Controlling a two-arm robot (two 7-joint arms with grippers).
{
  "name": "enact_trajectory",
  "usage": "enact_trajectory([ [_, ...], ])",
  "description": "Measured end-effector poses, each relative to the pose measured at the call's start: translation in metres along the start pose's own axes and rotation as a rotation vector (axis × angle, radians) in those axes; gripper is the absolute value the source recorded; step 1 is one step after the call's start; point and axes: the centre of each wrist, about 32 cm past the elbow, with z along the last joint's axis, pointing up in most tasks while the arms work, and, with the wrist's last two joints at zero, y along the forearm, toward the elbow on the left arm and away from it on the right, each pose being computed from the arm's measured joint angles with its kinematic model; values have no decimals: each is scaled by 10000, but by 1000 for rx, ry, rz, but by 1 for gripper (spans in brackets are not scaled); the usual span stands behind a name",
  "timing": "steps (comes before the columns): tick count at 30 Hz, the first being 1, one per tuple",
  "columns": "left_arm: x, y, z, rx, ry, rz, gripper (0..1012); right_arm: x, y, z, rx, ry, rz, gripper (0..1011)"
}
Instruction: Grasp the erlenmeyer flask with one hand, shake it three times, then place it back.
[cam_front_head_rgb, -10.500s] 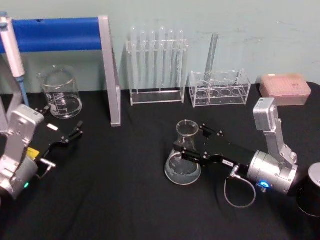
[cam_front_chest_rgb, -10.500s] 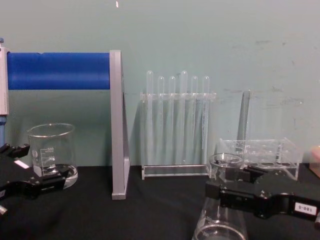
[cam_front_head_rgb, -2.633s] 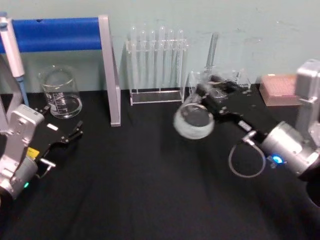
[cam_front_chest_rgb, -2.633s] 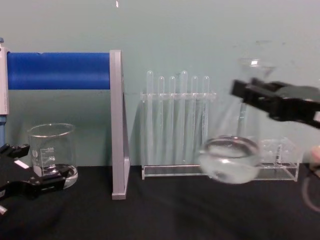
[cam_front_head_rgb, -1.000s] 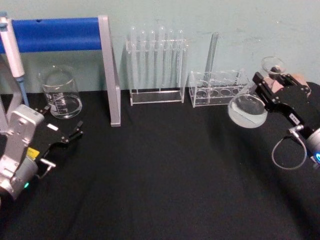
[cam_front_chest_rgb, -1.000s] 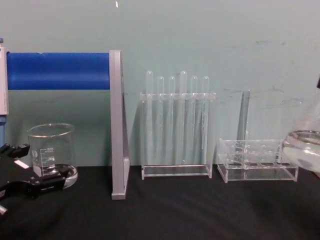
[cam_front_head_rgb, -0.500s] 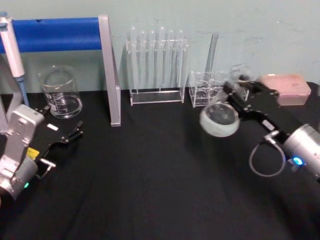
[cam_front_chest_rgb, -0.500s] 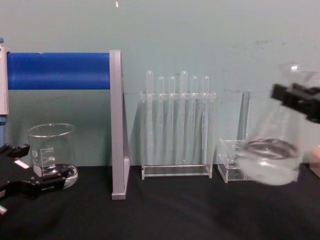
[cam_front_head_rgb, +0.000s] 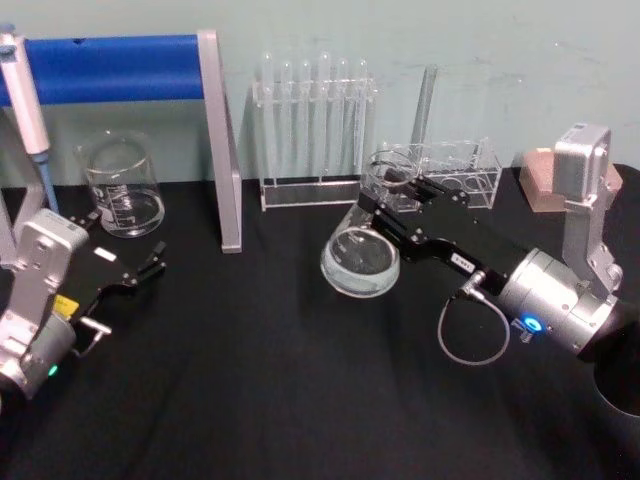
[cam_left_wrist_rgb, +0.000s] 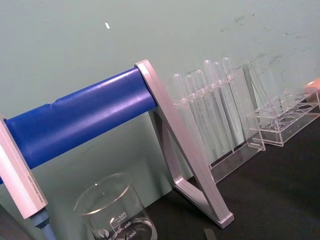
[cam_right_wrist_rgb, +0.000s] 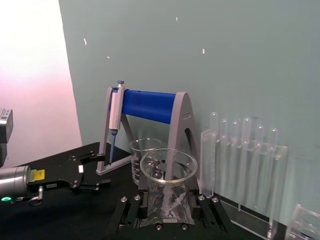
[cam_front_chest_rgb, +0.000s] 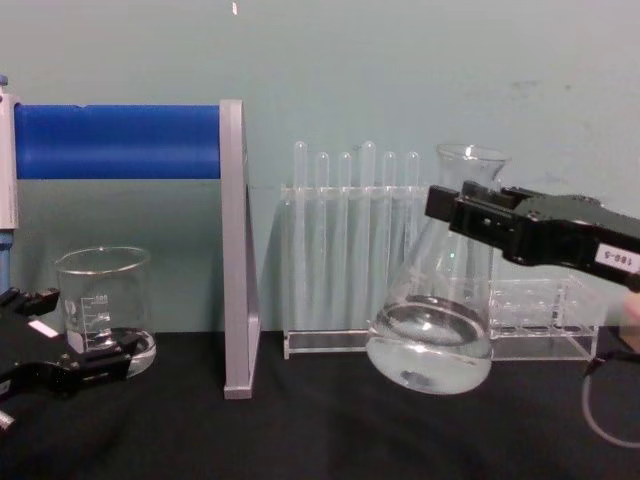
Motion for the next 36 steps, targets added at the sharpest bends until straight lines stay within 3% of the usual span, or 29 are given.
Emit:
enact_trajectory([
  [36,0,0,0,0,0,0,1001,104,42,-61,-20,-11,50,449],
])
